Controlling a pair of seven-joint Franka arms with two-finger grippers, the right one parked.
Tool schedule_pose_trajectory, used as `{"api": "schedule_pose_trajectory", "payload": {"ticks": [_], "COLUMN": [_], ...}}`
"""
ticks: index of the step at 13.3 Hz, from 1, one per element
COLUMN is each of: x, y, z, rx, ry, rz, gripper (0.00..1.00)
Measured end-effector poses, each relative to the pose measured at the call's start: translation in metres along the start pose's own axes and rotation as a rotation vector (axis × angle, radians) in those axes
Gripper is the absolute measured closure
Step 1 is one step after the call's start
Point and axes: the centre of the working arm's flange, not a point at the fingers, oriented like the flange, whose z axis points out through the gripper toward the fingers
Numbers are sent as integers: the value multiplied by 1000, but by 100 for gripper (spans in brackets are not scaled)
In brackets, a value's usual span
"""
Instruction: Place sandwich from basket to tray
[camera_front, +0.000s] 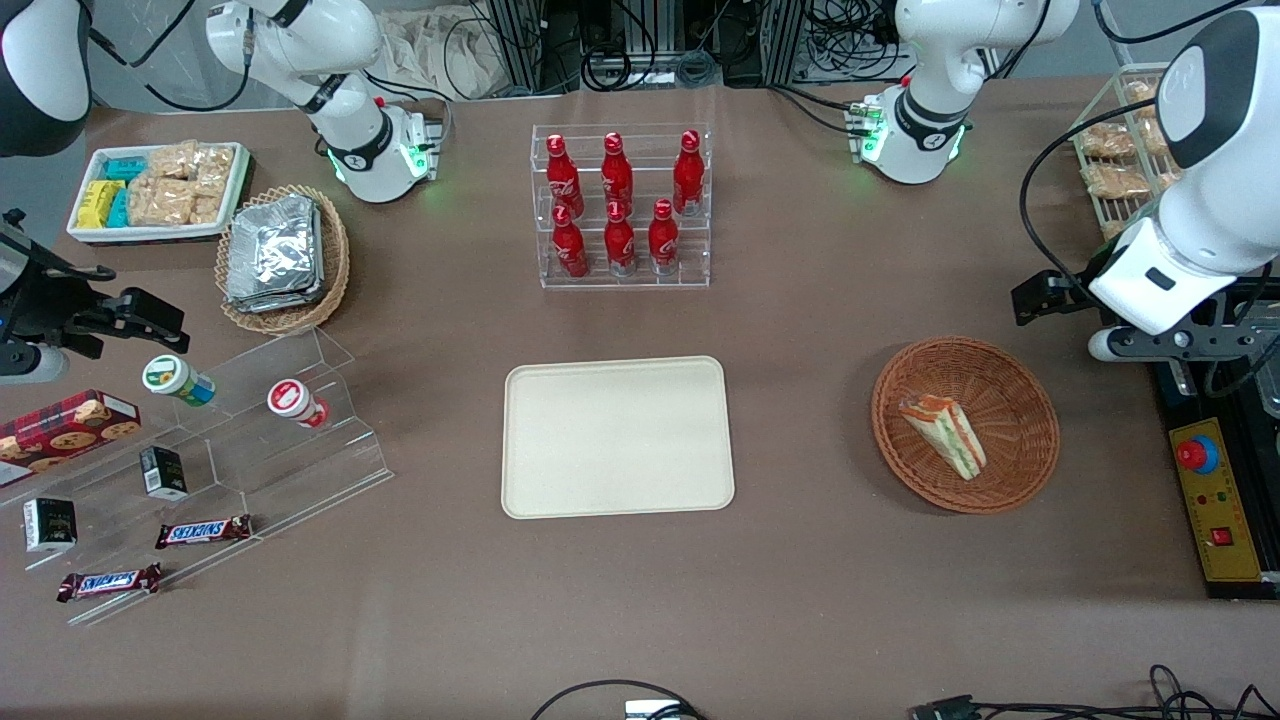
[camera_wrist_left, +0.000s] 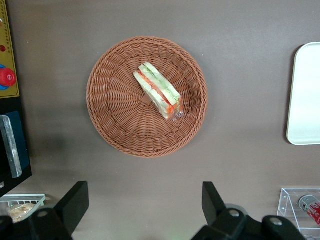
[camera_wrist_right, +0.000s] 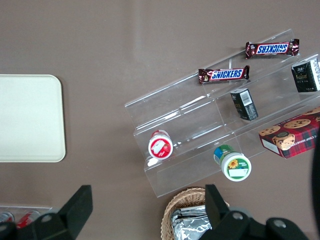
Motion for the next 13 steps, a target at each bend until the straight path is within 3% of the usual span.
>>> {"api": "schedule_pose_trajectory", "payload": {"ticks": [4,6,9,13], "x": [0,2,8,27], "y": [0,2,8,10], "z": [1,7,28,75], "rx": [-2,-21,-49,-20], "ry": [-3,-18,-69,-151], "rz": [-23,-138,-350,-532], "gripper": [0,0,1,5]}}
